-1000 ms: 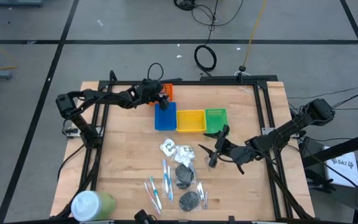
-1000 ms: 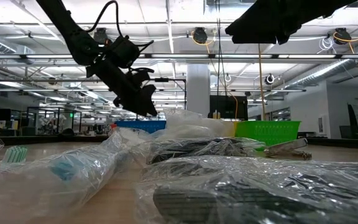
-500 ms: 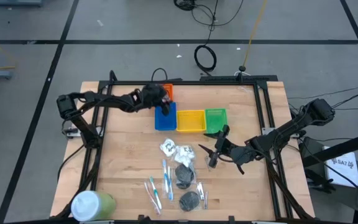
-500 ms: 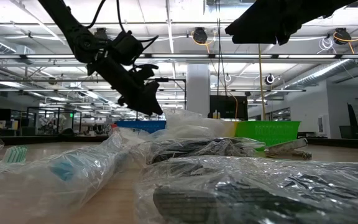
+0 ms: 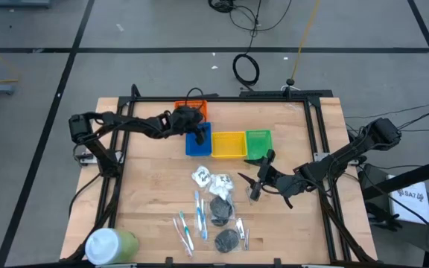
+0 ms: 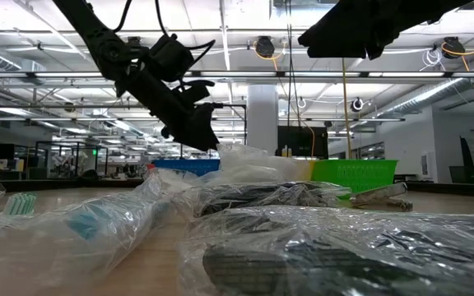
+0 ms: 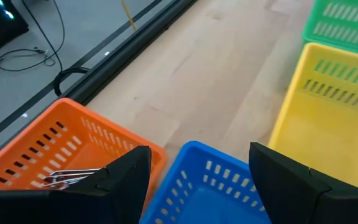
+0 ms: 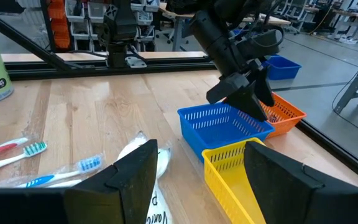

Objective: Pick & Place Travel size toiletries
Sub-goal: Put the nail cutter into the orange basket

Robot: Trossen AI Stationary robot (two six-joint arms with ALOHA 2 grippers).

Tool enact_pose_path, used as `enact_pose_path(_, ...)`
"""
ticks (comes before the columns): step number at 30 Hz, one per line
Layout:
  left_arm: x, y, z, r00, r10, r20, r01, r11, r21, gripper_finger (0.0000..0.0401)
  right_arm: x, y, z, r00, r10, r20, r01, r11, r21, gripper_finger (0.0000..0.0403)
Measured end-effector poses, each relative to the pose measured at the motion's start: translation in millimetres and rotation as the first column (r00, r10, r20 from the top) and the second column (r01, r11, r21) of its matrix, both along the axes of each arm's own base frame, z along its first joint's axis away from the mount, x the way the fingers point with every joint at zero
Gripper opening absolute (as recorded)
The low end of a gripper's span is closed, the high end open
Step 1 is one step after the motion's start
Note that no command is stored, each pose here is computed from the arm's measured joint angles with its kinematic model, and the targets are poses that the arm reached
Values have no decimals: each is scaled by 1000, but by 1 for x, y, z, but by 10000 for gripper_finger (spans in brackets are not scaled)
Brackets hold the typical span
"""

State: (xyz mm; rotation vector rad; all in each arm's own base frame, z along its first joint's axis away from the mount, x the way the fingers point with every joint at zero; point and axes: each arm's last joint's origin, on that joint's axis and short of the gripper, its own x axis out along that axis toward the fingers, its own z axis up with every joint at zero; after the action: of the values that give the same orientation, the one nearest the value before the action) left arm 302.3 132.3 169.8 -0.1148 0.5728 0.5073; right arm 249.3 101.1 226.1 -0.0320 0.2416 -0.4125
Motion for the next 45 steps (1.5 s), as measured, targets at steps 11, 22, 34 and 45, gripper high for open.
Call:
enact_pose_path(11, 5, -12, 0, 999, -40, 0, 40, 999, 0, 267, 1, 2, -1, 997, 78, -9, -77, 996, 38, 228)
enact_pose_path(22, 9, -22, 0, 997, -72, 0, 72, 997, 1, 267, -2, 18, -4, 971, 240, 6, -229, 915, 332, 208)
enact_pose_path(34, 20, -28, 19, 971, -65, 232, 62, 998, 20, 267, 30, 53, -25, 842, 35, -539, 213, 895, 391, 178)
enact_pose_path(45, 26, -40, 22, 952, -180, 246, 169, 983, 65, 267, 49, 45, -69, 682, -22, -731, 462, 788, 407, 169)
